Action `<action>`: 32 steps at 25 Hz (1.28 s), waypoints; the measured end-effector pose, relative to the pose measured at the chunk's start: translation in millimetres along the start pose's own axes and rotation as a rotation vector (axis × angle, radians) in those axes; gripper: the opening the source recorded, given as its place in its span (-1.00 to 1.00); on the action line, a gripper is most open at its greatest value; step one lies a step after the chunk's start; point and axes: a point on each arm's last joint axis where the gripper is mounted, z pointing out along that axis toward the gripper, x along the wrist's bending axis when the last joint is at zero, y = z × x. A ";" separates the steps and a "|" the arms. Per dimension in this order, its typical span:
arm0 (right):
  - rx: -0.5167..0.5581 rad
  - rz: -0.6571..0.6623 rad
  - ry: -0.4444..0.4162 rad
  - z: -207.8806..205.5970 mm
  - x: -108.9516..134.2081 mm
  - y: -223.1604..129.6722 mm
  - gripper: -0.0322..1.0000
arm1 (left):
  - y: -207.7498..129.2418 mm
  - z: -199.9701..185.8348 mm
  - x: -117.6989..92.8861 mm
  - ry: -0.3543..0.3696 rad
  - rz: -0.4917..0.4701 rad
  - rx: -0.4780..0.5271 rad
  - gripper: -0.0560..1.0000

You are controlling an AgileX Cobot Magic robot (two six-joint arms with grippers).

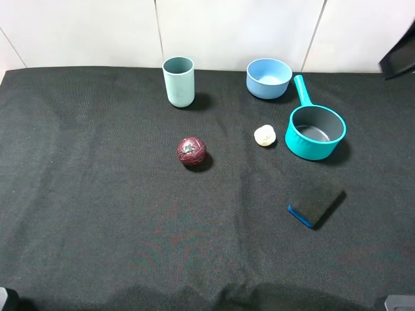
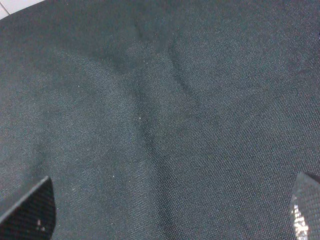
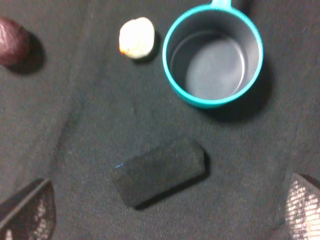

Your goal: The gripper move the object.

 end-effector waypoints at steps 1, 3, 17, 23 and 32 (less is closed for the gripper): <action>-0.017 -0.002 0.000 -4.7 0.6 -2.2 0.41 | 0.0 0.0 0.0 0.000 0.000 0.000 0.98; -0.054 -0.004 -0.001 -14.8 2.0 -7.7 0.41 | 0.0 0.0 0.0 0.000 0.000 0.000 0.98; -0.147 0.040 -0.013 -32.8 4.5 -72.7 0.41 | 0.0 0.0 0.0 0.000 0.000 0.000 0.98; -0.221 0.101 -0.065 -29.7 -0.9 -108.3 0.41 | 0.0 0.0 0.0 0.000 0.000 0.000 0.98; -0.348 0.171 -0.120 -16.1 -0.9 -162.2 0.41 | 0.0 0.0 0.0 0.000 0.000 0.000 0.98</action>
